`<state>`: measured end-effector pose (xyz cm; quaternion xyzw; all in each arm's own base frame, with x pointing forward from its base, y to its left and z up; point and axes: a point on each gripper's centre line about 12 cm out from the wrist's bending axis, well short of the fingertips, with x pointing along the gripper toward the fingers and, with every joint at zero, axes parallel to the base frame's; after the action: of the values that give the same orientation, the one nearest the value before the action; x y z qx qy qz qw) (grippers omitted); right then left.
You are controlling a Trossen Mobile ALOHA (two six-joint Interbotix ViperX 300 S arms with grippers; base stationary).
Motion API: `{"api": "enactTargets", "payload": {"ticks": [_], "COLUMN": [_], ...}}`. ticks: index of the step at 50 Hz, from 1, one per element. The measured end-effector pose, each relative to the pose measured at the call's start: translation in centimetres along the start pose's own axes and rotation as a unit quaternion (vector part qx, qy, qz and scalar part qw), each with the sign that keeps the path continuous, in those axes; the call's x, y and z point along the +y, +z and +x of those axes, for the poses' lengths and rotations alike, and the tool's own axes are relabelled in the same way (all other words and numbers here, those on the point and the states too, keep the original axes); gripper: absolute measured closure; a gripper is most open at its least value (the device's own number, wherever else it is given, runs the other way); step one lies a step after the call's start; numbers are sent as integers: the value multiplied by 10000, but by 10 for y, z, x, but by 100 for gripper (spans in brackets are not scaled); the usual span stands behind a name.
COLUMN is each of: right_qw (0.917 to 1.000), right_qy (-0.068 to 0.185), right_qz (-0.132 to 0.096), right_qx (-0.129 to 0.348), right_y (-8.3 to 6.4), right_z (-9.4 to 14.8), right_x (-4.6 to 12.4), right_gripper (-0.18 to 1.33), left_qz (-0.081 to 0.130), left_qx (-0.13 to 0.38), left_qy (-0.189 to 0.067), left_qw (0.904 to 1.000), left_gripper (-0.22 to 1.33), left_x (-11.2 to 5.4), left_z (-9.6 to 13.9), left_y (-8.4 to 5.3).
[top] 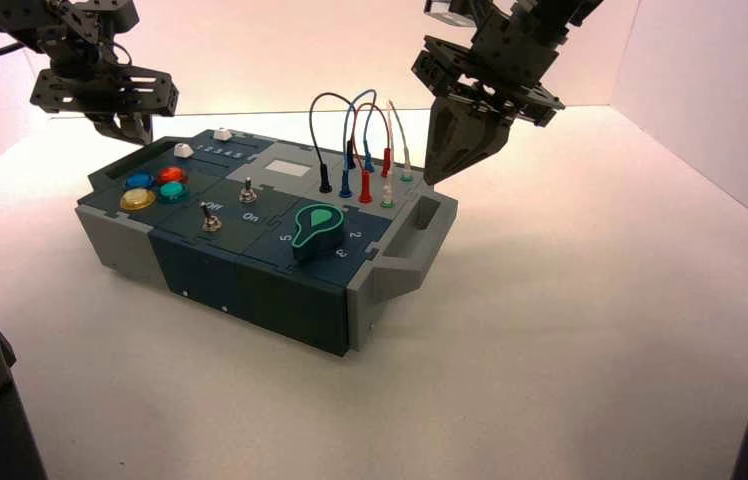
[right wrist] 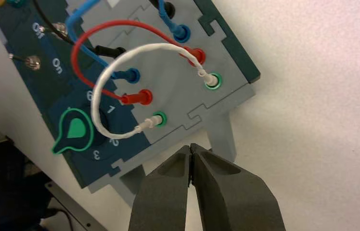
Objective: Move the box to the right.
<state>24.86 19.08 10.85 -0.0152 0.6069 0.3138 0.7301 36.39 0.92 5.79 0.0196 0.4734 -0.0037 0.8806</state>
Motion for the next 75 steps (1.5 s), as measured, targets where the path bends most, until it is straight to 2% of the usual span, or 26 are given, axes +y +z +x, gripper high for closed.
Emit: {"api": "enactTargets", "payload": {"ticks": [8, 16, 25, 45, 62, 67, 72, 75], "right_qw": [10000, 9998, 9993, 9989, 9987, 9986, 9984, 9984], "right_qy": [-8, -44, -86, -172, -329, -368, -395, -403], "right_qz": [-32, -160, -189, -306, -356, -362, -368, -375], "right_qx": [-8, 135, 310, 296, 166, 144, 136, 138], "right_y": [-1, -6, -12, -11, -5, -4, -3, -3], "right_z": [2, 18, 33, 34, 31, 30, 30, 30], "right_x": [3, 9, 10, 8, -3, -6, -8, -9], "right_gripper": [128, 129, 129, 129, 129, 129, 129, 129], "left_qz": [-6, -7, 0, -76, -161, -132, -226, -171], "left_qx": [31, 62, 70, 71, 63, 46, -39, -78], "left_qy": [4, 4, 3, 15, 11, -21, -53, -98], "left_qw": [10000, 10000, 10000, 9999, 9998, 9999, 9997, 9998], "left_gripper": [128, 127, 127, 128, 128, 128, 128, 127], "left_x": [0, 0, 0, 0, 0, -4, -8, -14], "left_z": [2, 4, 5, 5, 2, 0, -5, -8], "left_y": [-2, -4, -6, -8, -9, -8, -3, -1]}}
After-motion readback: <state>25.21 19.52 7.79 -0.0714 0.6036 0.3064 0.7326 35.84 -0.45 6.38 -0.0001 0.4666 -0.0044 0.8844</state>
